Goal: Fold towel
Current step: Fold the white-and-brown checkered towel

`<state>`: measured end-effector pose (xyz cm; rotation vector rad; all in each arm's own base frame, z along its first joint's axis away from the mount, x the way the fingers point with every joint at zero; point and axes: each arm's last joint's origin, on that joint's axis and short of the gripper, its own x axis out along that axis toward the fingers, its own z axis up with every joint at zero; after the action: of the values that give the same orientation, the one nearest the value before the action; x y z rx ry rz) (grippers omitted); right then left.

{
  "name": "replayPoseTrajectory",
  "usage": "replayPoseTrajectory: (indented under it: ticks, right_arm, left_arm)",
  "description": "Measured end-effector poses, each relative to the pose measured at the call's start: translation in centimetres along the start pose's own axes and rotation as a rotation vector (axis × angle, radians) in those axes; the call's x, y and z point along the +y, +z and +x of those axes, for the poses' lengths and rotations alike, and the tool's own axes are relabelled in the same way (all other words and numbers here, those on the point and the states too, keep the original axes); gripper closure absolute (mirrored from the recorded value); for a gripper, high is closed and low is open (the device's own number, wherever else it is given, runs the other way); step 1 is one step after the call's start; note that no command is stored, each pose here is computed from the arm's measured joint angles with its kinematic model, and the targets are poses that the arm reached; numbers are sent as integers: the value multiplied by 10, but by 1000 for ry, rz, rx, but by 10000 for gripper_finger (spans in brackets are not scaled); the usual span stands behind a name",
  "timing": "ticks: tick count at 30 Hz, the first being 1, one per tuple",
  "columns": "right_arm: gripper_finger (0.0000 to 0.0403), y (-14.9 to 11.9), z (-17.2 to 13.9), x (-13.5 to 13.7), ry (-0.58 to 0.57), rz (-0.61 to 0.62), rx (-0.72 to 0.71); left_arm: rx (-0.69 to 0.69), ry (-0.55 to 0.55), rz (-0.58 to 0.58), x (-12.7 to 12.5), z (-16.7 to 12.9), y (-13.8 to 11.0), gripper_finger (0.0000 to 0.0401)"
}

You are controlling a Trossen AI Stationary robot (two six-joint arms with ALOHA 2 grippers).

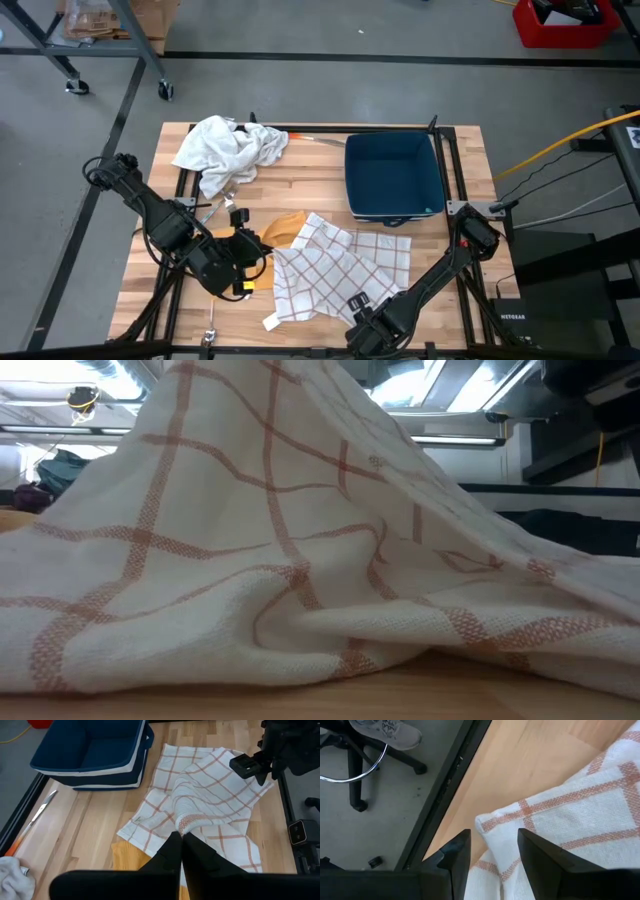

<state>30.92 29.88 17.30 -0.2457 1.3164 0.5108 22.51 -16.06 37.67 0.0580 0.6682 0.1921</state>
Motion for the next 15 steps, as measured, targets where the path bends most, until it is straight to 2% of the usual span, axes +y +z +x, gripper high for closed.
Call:
replayPoseTrajectory:
  ticks: [5, 15]
  right_arm:
    - [237, 0, 2, 0, 0, -69, 0]
    - [239, -6, 16, -2, 30, -86, -10]
  left_arm:
    - [0, 0, 0, 0, 0, 0, 401]
    - [0, 1, 22, 0, 0, 0, 401]
